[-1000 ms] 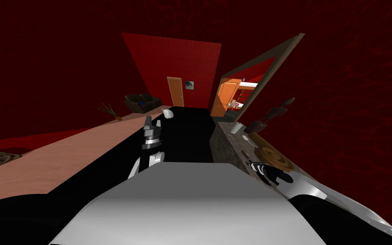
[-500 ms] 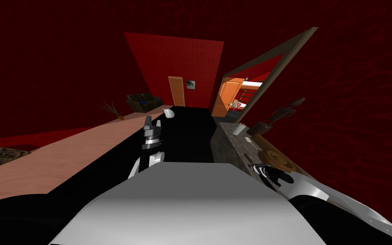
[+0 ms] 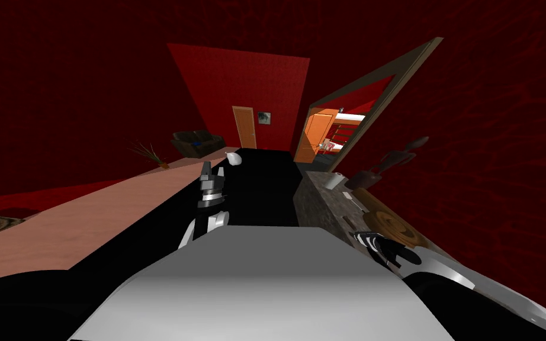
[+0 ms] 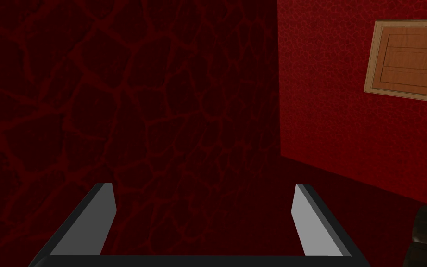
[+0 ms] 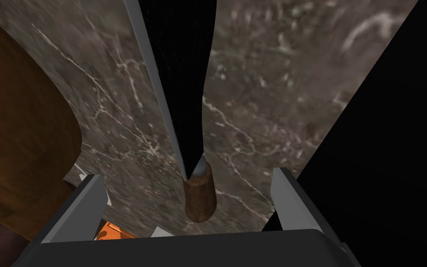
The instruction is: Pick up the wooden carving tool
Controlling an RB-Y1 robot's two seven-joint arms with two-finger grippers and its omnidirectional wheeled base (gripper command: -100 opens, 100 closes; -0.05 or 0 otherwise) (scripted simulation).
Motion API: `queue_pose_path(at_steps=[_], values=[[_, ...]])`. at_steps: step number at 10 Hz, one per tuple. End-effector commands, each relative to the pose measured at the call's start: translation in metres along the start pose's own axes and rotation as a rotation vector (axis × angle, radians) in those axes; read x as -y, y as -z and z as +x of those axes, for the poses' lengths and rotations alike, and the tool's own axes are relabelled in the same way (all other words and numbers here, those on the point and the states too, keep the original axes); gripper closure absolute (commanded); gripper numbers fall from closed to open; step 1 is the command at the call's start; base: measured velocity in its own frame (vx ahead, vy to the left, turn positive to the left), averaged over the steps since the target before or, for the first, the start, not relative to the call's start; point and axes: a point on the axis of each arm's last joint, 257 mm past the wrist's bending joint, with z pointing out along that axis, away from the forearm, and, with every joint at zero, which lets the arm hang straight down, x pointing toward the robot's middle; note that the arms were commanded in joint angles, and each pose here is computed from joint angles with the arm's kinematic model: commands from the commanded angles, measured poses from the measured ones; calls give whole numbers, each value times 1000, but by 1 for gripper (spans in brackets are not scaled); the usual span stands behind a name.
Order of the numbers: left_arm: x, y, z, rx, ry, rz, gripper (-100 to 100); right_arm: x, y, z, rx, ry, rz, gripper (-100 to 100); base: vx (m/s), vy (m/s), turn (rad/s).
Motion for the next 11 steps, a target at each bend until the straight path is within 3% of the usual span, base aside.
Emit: queue_pose_path(at_steps=[1,8,9,11], values=[[0,0,0,0,0,0,0,6,-3,7,6,6,-2,-100,59,28,-52],[0,0,0,0,0,0,0,19,-6,24,18,21,-6,-100,48,32,-29],[0,0,0,0,0,0,0,19,-6,24,21,22,-8,100,0,0,0],[0,0,0,0,0,0,0,21,-6,23,21,23,-3,100,1,-4,-3]])
